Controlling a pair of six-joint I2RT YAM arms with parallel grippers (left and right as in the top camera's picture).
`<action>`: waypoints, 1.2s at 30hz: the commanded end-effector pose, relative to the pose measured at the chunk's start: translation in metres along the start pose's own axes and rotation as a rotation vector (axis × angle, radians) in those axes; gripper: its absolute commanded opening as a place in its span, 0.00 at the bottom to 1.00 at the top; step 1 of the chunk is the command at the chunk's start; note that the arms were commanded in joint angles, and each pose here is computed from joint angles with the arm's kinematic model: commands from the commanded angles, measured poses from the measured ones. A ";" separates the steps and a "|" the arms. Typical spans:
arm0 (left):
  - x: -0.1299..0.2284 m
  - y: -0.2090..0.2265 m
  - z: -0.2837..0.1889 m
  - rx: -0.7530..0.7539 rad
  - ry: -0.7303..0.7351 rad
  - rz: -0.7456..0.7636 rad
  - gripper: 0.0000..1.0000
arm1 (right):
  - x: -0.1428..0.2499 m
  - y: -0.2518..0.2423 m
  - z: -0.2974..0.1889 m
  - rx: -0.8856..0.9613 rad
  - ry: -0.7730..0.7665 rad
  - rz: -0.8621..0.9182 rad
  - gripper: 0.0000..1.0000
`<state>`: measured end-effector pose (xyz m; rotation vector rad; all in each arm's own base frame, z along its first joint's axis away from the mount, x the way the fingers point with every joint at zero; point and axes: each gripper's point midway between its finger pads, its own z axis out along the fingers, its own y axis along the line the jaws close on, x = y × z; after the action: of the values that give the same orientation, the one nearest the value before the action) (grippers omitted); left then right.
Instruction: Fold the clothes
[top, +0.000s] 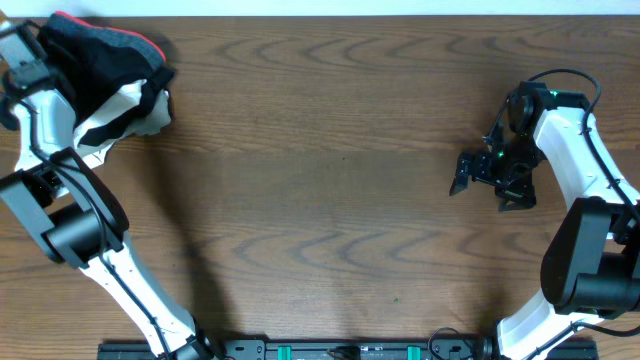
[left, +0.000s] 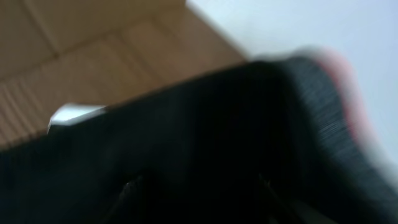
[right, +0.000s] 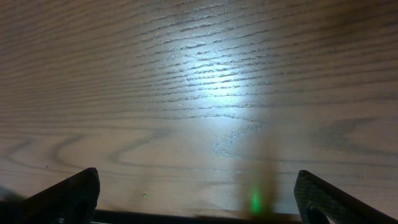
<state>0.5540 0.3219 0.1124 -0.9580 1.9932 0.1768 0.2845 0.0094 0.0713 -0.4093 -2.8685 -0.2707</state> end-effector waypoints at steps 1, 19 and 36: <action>0.031 0.021 0.023 -0.074 0.065 0.034 0.59 | 0.000 0.001 0.001 0.009 -0.001 0.012 0.98; -0.045 -0.038 -0.055 0.030 -0.091 0.046 0.59 | -0.004 0.003 0.001 0.005 -0.019 0.022 0.99; 0.099 -0.013 0.008 -0.061 0.237 0.076 0.59 | -0.010 0.004 0.001 0.000 -0.041 0.012 0.99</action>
<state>0.5578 0.2759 0.1037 -0.9226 2.1033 0.1744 0.2934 0.0086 0.0695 -0.4448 -2.8985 -0.2724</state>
